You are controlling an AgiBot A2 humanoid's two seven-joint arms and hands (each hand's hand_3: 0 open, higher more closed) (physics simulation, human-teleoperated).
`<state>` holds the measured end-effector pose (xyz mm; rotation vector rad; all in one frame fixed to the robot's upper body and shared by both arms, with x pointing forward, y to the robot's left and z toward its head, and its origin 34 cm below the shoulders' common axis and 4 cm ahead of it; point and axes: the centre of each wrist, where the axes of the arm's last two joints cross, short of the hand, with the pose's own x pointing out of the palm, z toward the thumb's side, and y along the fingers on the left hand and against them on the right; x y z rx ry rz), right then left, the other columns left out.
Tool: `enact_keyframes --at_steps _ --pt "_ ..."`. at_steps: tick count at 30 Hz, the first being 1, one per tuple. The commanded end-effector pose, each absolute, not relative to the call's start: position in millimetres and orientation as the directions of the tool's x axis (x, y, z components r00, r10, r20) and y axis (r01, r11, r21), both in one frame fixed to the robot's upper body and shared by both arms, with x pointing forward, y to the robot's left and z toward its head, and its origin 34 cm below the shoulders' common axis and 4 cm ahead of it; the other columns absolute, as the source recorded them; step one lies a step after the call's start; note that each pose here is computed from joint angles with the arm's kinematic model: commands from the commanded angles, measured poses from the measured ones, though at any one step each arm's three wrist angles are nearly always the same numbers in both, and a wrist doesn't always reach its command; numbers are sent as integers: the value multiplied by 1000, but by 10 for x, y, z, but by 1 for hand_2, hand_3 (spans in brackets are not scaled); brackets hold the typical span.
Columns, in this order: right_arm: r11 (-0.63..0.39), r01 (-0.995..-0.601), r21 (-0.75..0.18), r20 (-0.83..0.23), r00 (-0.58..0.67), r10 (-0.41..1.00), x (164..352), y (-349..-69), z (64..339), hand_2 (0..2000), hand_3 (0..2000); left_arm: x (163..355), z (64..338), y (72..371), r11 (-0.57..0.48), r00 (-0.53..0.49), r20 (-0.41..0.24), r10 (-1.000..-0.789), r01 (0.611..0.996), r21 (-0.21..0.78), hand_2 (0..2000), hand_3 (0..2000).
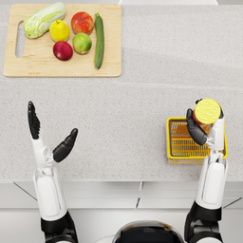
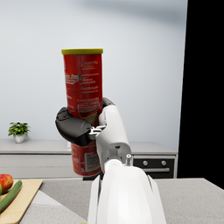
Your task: Pick up the red potato chip and place it into the yellow basket
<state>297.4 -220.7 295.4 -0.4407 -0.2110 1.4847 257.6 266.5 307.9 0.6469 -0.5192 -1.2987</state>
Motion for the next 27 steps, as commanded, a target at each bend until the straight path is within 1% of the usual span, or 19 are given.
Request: enact_keyframes --at_steps 1,3,4,5,6,7,8,10,12,13,14,15,16,18,19,21,22,27 --pt "27 -934 -355 -134 79 988 2922 -2239 2848 2000 2000 2571 3002 2850 214 262 30 -965 711 670 0 0" --pt "26 -953 -303 -136 71 988 2860 -2218 2757 2000 2000 2570 2971 2849 217 262 31 -964 717 662 0 0" --pt "55 -955 -292 -120 93 988 2840 -2228 2737 2000 2000 2580 2971 2839 212 258 29 -966 720 661 0 0" --pt "69 -954 -291 -112 106 988 2820 -2218 2737 2000 2000 2575 2965 2807 201 248 24 -968 722 662 0 0" --pt "73 -955 -287 -111 109 988 2820 -2208 2736 2000 2000 2579 2971 2829 208 255 27 -967 720 662 0 0" --pt "54 -958 -281 -124 92 988 2820 -2208 2736 639 1673 2589 2981 2829 206 254 25 -967 720 663 0 0" --pt "73 -955 -286 -116 110 987 2821 -2239 2767 0 1347 2590 3001 2829 203 253 23 -967 716 668 0 0" --pt "101 -943 -317 -105 140 984 2826 -2280 2880 0 693 2610 3041 2830 197 251 18 -968 710 676 0 0" --pt "103 -844 -527 -88 175 981 2850 -2272 3073 0 40 2671 3141 2820 177 241 5 -970 700 692 0 0" --pt "98 -801 -590 -85 182 980 2872 -2262 3164 0 0 2683 3233 2821 167 240 -2 -971 682 712 0 0" --pt "91 -762 -641 -94 195 976 2894 -2284 3265 0 0 2705 3354 2832 156 242 -12 -970 661 734 0 0" --pt "102 -731 -675 -77 208 975 2906 -2304 3337 0 0 2727 3435 2863 157 249 -12 -968 646 747 0 0" --pt "117 -706 -699 -66 227 972 2908 -2355 3389 0 0 2748 3507 2904 163 259 -10 -966 634 756 0 0" --pt "155 -679 -717 -41 264 964 2902 -2467 3411 0 0 2779 3497 2995 196 282 12 -959 637 745 0 0" --pt "174 -676 -716 -30 279 960 2902 -2518 3392 0 0 2799 3467 3025 209 288 19 -957 646 735 0 0" --pt "196 -698 -688 -20 289 957 2920 -2557 3259 0 0 2836 3344 3054 227 293 27 -956 675 702 0 0" --pt "168 -698 -696 -37 268 963 2912 -2480 3263 0 0 2797 3353 2989 206 279 15 -960 670 713 0 0" --pt "192 -703 -685 -25 285 958 2920 -2540 3215 0 0 2833 3301 3035 224 289 24 -957 684 694 0 0"
